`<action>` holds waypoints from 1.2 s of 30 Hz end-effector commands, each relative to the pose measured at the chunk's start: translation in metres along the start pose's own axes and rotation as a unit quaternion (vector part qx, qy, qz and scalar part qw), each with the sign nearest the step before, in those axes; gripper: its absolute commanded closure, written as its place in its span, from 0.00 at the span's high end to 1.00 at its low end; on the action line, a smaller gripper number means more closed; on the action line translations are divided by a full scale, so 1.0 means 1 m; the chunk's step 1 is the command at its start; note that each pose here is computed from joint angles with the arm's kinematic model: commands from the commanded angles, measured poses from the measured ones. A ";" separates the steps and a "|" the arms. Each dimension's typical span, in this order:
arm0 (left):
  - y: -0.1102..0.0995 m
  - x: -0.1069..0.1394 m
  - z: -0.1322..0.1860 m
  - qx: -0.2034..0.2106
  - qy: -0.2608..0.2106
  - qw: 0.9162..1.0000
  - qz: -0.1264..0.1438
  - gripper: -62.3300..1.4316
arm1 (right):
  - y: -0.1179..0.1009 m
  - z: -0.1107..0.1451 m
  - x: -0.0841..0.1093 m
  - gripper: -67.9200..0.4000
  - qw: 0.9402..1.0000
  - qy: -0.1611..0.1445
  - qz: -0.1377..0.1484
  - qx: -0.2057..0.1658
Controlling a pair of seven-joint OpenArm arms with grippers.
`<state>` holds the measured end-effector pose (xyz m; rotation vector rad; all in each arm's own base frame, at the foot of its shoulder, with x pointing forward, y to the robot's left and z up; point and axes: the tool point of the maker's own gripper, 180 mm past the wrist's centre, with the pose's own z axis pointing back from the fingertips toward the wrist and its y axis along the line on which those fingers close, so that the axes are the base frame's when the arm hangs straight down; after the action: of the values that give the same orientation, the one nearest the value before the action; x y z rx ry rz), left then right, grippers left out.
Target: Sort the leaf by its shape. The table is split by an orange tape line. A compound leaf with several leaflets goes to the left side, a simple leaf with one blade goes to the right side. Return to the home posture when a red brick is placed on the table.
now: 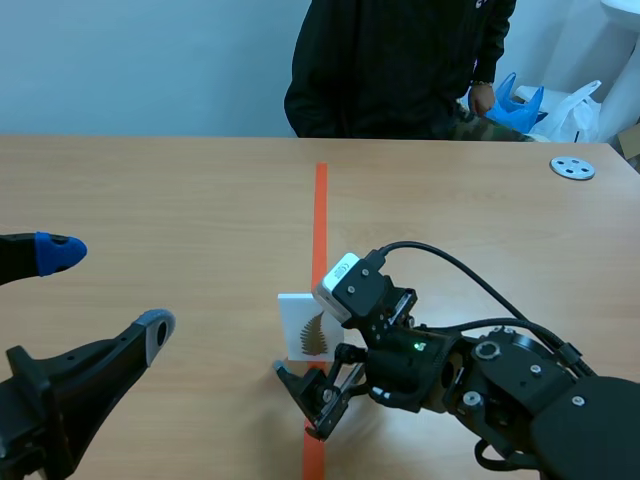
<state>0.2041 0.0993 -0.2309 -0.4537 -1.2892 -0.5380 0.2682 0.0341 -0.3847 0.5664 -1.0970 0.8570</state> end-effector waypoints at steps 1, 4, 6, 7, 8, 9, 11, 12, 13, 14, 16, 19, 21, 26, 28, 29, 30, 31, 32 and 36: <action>-0.003 0.009 -0.002 -0.002 -0.017 1.000 0.002 1.00 | -0.007 -0.001 0.014 0.64 1.000 -0.021 0.007 -0.004; -0.003 0.009 -0.002 -0.002 -0.017 1.000 0.002 1.00 | -0.007 -0.001 0.014 0.50 1.000 -0.021 0.007 -0.004; -0.003 0.009 -0.002 -0.002 -0.017 1.000 0.002 1.00 | -0.007 -0.001 0.014 0.46 1.000 -0.021 0.007 -0.004; -0.003 0.009 -0.002 -0.002 -0.017 1.000 0.002 1.00 | -0.007 -0.001 0.014 0.44 1.000 -0.021 0.007 -0.004; -0.003 0.009 -0.002 -0.002 -0.017 1.000 0.002 1.00 | -0.007 -0.001 0.014 0.42 1.000 -0.021 0.007 -0.004; -0.003 0.009 -0.002 -0.002 -0.017 1.000 0.002 1.00 | -0.006 -0.001 0.014 0.40 1.000 -0.020 0.007 -0.004; -0.003 0.009 -0.002 -0.002 -0.017 1.000 0.002 1.00 | -0.006 -0.001 0.013 0.35 1.000 -0.020 0.006 -0.004; -0.003 0.009 -0.002 -0.002 -0.017 1.000 0.002 1.00 | -0.006 -0.001 0.013 0.33 1.000 -0.020 0.006 -0.004; -0.003 0.009 -0.002 -0.002 -0.017 1.000 0.002 1.00 | -0.006 -0.001 0.013 0.31 1.000 -0.020 0.006 -0.004; -0.003 0.009 -0.002 -0.002 -0.017 1.000 0.002 1.00 | -0.006 -0.001 0.013 0.29 1.000 -0.020 0.006 -0.004; -0.003 0.009 -0.002 -0.002 -0.017 1.000 0.002 1.00 | -0.006 -0.001 0.013 0.25 1.000 -0.020 0.006 -0.004; -0.003 0.009 -0.002 -0.002 -0.017 1.000 0.002 1.00 | -0.006 -0.001 0.013 0.17 1.000 -0.019 0.006 -0.004; -0.003 0.009 -0.002 -0.002 -0.017 1.000 0.002 1.00 | -0.006 -0.001 0.012 0.11 1.000 -0.018 0.006 -0.004; -0.003 0.009 -0.002 -0.002 -0.017 1.000 0.002 1.00 | -0.010 0.002 0.011 0.03 1.000 -0.017 0.010 -0.007; -0.003 0.009 -0.002 -0.002 -0.017 1.000 0.002 1.00 | -0.015 0.005 0.014 0.03 1.000 -0.020 0.013 -0.011; -0.003 0.009 -0.002 -0.002 -0.017 1.000 0.002 1.00 | -0.018 0.006 0.017 0.03 1.000 -0.022 0.016 -0.014; -0.003 0.009 -0.002 -0.002 -0.017 1.000 0.002 1.00 | -0.022 0.009 0.020 0.03 0.999 -0.026 0.019 -0.016; -0.003 0.009 -0.002 -0.002 -0.017 1.000 0.002 1.00 | -0.025 0.011 0.024 0.03 0.999 -0.030 0.022 -0.018; -0.003 0.009 -0.002 -0.002 -0.017 1.000 0.002 1.00 | -0.029 0.013 0.028 0.03 0.999 -0.034 0.026 -0.019; -0.003 0.009 -0.002 -0.002 -0.017 1.000 0.002 1.00 | -0.049 0.027 0.046 0.03 0.997 -0.051 0.038 -0.037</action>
<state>0.2042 0.0992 -0.2308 -0.4542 -1.2896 -0.5380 0.2950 0.0034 -0.3482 0.5172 -1.1924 0.8595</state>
